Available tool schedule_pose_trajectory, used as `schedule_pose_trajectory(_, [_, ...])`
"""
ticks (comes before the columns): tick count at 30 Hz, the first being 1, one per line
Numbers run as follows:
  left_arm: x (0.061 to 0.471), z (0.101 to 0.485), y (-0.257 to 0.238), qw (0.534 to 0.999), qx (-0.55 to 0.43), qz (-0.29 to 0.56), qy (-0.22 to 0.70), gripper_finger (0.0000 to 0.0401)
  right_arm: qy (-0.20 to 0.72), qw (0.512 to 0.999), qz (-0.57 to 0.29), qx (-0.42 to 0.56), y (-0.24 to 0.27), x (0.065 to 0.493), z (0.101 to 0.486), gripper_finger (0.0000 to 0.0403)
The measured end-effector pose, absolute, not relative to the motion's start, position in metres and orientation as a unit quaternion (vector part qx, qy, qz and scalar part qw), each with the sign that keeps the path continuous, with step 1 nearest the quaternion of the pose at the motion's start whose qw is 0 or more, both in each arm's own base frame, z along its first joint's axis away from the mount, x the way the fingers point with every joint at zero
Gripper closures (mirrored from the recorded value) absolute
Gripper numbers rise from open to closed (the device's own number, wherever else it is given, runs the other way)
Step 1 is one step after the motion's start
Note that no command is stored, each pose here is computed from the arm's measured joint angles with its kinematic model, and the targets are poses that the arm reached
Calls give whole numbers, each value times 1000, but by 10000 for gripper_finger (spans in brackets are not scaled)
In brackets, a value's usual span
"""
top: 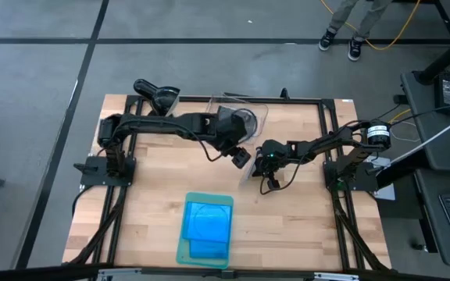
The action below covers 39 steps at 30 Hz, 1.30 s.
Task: Pick & place jewel cases by type
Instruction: Put the black cd case into the transparent bin
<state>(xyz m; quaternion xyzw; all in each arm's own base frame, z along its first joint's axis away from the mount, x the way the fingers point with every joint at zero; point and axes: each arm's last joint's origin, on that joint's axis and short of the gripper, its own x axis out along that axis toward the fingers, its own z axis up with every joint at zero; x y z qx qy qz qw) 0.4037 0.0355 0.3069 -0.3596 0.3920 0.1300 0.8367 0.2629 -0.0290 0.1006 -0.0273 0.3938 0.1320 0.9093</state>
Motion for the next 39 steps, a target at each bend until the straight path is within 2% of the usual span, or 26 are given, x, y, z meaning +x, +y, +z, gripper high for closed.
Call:
schedule_pose_trajectory(20, [449, 303, 9, 817, -324, 136, 457, 214, 394, 909, 134, -28, -29, 263, 101, 393])
schedule_pose_trajectory(29, [446, 302, 9, 811, -317, 142, 470, 214, 393, 909, 134, -30, -29, 263, 101, 393])
schedule_pose_trajectory(39, [456, 283, 6, 805, -307, 132, 490, 214, 392, 909, 138, -39, -29, 263, 101, 393])
